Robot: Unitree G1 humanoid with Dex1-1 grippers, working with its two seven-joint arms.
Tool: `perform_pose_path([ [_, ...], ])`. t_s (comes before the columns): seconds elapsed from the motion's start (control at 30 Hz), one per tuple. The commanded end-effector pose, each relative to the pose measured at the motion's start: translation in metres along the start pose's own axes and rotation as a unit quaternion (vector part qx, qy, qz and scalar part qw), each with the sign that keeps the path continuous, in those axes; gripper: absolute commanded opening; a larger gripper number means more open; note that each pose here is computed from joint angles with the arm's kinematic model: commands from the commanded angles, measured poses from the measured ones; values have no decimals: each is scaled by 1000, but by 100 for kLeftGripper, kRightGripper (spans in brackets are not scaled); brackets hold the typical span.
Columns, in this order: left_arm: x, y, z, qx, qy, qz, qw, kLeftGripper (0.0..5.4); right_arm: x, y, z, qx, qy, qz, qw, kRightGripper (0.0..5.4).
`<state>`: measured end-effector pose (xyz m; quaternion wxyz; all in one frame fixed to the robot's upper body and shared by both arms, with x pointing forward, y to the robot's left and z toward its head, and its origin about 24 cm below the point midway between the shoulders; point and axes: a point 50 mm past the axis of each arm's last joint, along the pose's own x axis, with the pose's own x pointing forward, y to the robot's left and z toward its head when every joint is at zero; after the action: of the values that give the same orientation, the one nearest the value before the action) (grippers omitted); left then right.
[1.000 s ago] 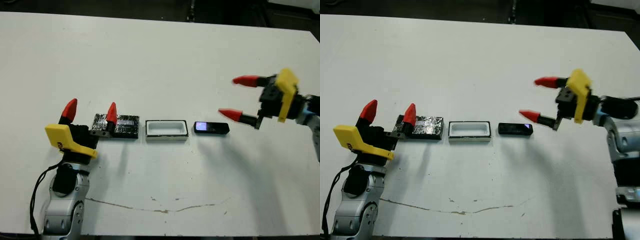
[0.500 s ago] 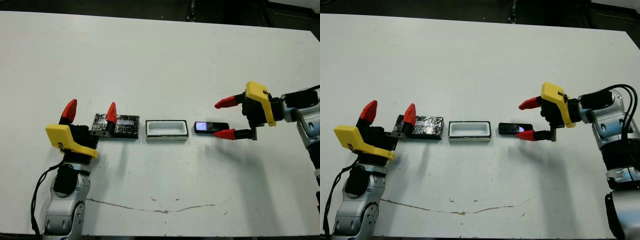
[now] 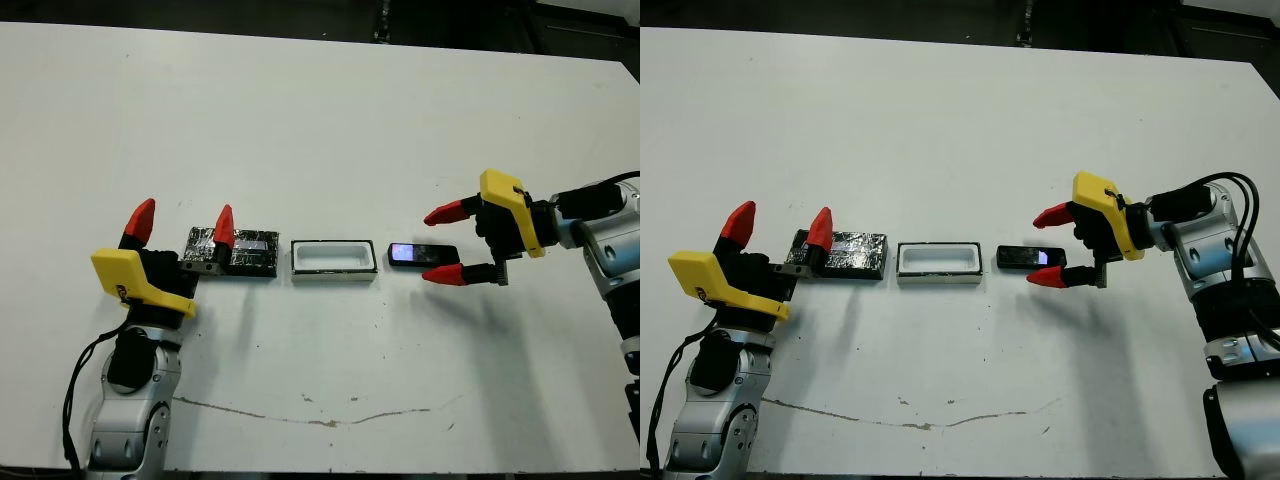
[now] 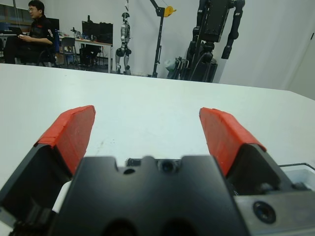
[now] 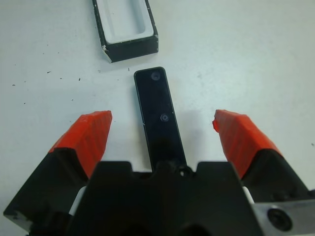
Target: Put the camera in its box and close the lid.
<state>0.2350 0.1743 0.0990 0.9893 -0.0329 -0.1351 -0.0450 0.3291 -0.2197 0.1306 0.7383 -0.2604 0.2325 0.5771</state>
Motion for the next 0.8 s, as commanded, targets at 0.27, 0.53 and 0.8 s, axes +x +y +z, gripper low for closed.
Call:
perform_pose_path([
  [0.27, 1, -1, -1, 9, 5, -1, 1000, 540, 9, 5, -11, 10, 6, 8, 1000, 453],
  [0.53, 2, -2, 0, 11, 5, -1, 1000, 540, 14, 10, -15, 2, 20, 5, 1000, 341],
  [0.8, 1, -2, 0, 9, 5, 2, 1000, 540, 16, 12, -20, 10, 12, 14, 1000, 220],
])
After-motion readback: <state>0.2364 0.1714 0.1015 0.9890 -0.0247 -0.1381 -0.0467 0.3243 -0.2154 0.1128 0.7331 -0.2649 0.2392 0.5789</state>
